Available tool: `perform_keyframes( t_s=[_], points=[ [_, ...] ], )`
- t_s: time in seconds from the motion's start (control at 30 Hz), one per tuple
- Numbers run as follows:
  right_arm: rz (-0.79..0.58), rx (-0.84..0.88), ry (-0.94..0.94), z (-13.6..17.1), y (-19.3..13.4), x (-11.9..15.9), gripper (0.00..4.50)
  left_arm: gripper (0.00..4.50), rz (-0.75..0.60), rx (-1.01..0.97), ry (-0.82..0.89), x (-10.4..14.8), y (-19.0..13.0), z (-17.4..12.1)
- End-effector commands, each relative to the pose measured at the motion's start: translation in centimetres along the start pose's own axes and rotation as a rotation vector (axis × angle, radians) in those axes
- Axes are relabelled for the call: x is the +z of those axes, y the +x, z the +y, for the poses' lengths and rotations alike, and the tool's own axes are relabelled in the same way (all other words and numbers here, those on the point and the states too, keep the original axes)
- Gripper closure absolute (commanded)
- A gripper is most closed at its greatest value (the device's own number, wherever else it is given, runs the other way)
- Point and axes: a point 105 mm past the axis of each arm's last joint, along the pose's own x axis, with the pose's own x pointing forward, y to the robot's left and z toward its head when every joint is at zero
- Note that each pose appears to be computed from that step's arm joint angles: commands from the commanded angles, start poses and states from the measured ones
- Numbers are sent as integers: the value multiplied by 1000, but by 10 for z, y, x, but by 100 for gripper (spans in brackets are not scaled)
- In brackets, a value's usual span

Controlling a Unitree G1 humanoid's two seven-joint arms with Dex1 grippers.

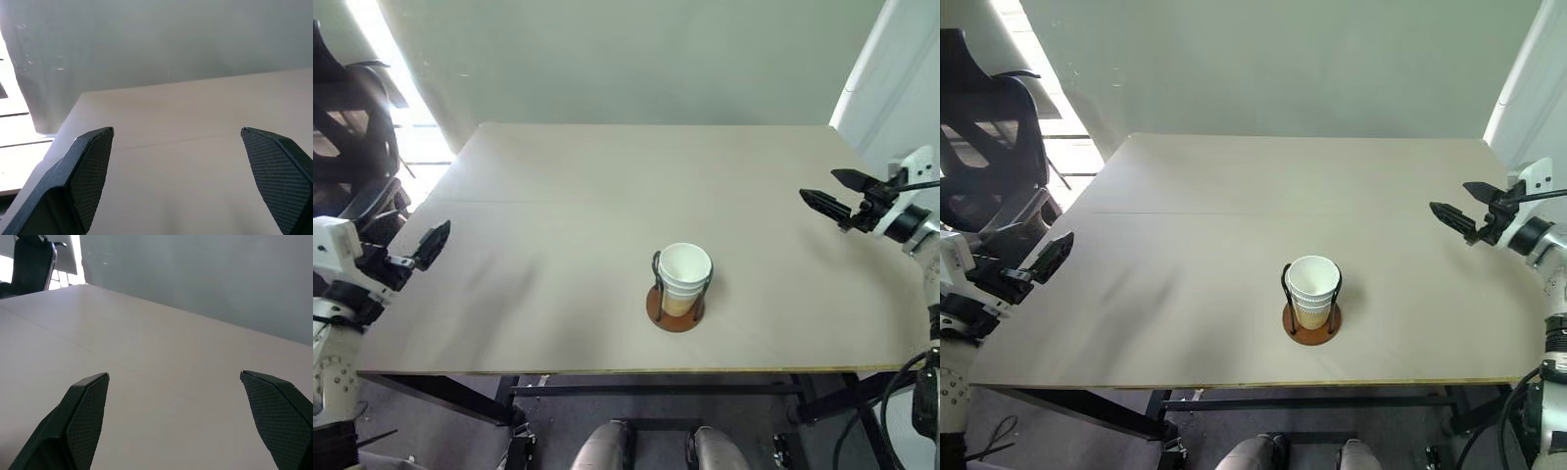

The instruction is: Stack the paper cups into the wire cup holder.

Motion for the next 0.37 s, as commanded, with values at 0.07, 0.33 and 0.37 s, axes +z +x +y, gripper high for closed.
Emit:
perform_keyframes(
  t_s=[0.07,0.33,0.37],
  points=[
    [-55,-35,-39,-8,1,16,4,4,-34,33,23,8,-1,0],
    [-58,-39,-31,-9,4,13,4,4,-32,42,-2,-1,1,-8],
    [-59,-40,-31,-9,4,13,4,4,-32,41,-2,-2,1,-9]
  ],
)
